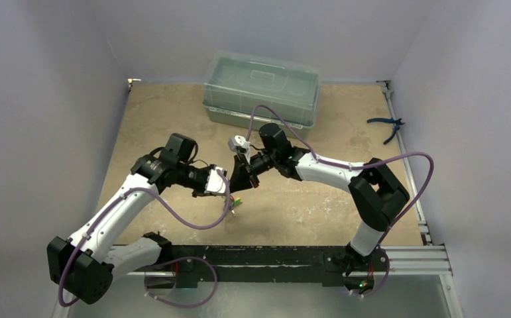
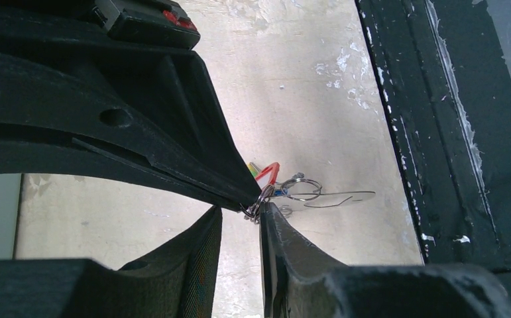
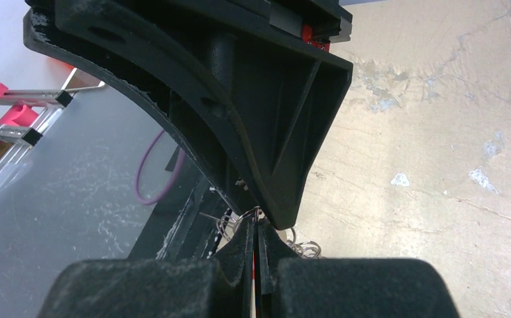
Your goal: Remove the keys from the keyring
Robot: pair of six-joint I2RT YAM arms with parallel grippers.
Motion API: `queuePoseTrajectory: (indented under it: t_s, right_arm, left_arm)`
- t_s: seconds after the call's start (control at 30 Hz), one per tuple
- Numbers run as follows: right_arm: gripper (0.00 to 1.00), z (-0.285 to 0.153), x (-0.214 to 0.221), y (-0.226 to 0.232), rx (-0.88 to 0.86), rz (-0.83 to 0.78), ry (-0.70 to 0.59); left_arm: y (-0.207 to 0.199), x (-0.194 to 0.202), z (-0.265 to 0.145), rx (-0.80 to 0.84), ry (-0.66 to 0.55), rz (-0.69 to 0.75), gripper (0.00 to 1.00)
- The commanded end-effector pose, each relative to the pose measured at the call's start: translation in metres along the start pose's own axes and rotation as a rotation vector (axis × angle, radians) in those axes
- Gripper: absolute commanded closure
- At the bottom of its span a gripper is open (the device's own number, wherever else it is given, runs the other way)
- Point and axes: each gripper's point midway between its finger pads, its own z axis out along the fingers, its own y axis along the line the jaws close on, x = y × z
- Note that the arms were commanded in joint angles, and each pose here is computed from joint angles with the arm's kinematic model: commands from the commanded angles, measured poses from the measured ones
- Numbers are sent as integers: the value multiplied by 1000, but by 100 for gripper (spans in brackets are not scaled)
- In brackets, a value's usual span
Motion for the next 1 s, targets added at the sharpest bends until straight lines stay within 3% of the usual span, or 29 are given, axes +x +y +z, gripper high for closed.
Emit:
queuePoseTrajectory:
  t_s: [0.0, 0.33, 0.53, 0.97]
  right_arm:
    - [100, -1, -6, 6, -25, -35, -18]
    - [100, -2, -5, 7, -28, -38, -14]
    - [100, -3, -3, 8, -28, -37, -10]
    - [100, -9, 12, 16, -33, -38, 31]
  left_arm:
    - [-9, 1, 2, 30, -5, 23, 75]
    - [-13, 7, 4, 45, 6, 16, 83]
    - [-13, 3, 4, 43, -4, 11, 100]
    - [-4, 26, -10, -45, -53, -250, 100]
